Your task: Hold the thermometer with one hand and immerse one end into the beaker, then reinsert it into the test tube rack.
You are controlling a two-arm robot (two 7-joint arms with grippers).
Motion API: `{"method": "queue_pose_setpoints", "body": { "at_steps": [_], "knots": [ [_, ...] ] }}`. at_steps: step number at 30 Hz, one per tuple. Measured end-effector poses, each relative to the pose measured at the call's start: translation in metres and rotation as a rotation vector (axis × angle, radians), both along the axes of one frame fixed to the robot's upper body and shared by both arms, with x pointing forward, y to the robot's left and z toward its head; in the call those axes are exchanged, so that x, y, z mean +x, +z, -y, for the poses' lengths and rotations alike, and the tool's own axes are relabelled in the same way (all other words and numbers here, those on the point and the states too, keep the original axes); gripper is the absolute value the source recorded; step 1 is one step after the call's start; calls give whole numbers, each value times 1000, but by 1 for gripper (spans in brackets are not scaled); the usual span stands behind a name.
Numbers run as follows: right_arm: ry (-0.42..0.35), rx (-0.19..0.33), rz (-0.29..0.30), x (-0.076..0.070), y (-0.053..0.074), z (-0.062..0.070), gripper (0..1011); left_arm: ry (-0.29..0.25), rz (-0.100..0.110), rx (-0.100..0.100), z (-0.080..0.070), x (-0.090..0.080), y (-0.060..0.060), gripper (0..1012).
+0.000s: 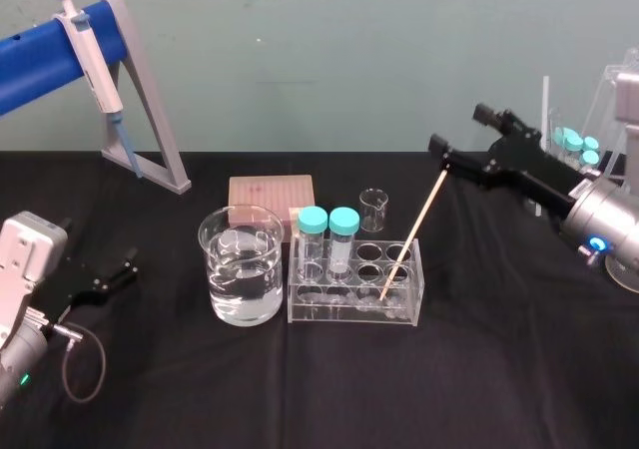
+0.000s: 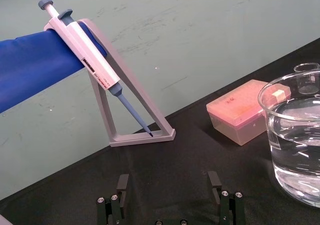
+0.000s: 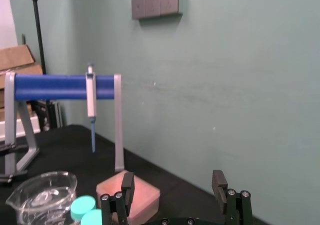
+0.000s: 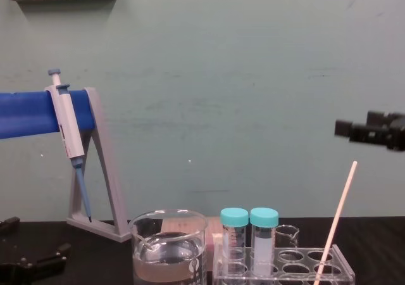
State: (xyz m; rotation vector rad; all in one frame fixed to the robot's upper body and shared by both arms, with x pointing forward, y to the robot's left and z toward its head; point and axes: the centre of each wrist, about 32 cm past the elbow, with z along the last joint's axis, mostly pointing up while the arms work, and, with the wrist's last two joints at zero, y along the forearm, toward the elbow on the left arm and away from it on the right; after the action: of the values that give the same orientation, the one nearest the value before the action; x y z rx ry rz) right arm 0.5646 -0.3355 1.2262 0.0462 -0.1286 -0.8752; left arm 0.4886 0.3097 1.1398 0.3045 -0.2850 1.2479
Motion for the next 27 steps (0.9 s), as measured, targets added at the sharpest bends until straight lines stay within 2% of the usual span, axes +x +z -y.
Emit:
{"method": "queue_pose_setpoints", "body": {
  "at_steps": [6, 11, 15, 19, 21, 23, 27],
  "knots": [
    [-27, 2, 42, -12, 15, 5, 1003, 0, 0, 0, 0, 0, 0, 1004],
    [-68, -6, 37, -27, 16, 11, 1003, 0, 0, 0, 0, 0, 0, 1004],
    [-177, -19, 21, -45, 5, 19, 1003, 0, 0, 0, 0, 0, 0, 1004],
    [-310, -20, 19, -56, -9, 18, 1003, 0, 0, 0, 0, 0, 0, 1004],
    [-375, -18, 15, -60, -19, 13, 1003, 0, 0, 0, 0, 0, 0, 1004],
    [-402, -15, 4, -61, -27, 9, 1003, 0, 0, 0, 0, 0, 0, 1004],
    [-421, 2, -50, -56, -53, -8, 1003, 0, 0, 0, 0, 0, 0, 1004]
  ]
}}
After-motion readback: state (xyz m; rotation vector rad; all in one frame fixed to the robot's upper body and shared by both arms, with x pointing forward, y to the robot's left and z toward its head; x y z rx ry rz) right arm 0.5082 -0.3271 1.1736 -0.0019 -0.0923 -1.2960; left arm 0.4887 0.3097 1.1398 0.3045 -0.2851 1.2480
